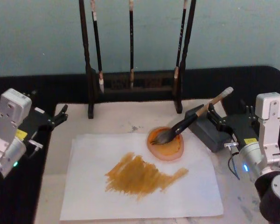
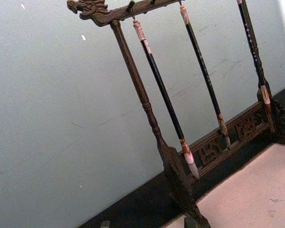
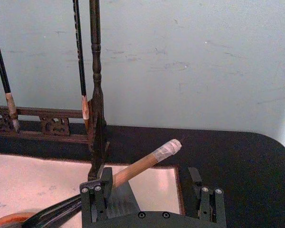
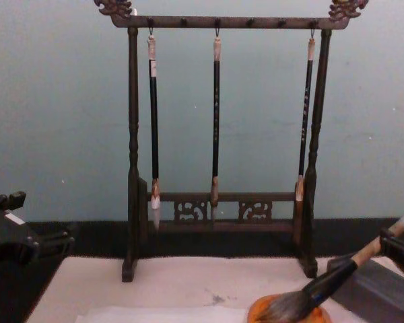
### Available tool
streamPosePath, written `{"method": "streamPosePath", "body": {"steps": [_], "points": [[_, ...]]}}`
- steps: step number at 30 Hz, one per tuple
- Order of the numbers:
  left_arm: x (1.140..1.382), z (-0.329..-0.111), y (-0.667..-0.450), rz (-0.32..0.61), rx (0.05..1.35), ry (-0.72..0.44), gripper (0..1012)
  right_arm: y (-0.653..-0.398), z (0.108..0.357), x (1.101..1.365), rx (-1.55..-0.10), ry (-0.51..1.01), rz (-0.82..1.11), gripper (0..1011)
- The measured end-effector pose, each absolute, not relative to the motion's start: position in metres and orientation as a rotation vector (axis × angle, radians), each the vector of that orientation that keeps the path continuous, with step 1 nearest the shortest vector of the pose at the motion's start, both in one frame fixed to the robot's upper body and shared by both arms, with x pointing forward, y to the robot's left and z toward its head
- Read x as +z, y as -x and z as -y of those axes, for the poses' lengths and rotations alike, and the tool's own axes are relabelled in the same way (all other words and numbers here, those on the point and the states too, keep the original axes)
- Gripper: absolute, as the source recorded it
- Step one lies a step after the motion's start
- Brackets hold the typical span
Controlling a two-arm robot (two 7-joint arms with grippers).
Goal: Pick up the brush from the inkstone, write on the paper, then place the brush back to its original position.
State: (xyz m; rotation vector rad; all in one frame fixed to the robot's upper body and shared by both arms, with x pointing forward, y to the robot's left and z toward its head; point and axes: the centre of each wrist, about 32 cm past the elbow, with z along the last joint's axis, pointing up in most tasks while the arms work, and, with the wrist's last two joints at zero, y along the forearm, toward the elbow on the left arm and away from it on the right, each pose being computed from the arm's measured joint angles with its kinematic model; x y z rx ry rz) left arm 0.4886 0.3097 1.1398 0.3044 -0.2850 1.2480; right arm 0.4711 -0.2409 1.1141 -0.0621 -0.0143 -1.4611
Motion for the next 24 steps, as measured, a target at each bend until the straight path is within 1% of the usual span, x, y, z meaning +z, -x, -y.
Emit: {"method": "streamPosePath", "body": {"steps": [24], "points": [[1.1398, -0.3097, -0.4886, 0.285, 1.248, -0.304, 1010, -0.4711, 0.2409, 1.1141, -1.461, 0.062, 0.014, 1000]]}}
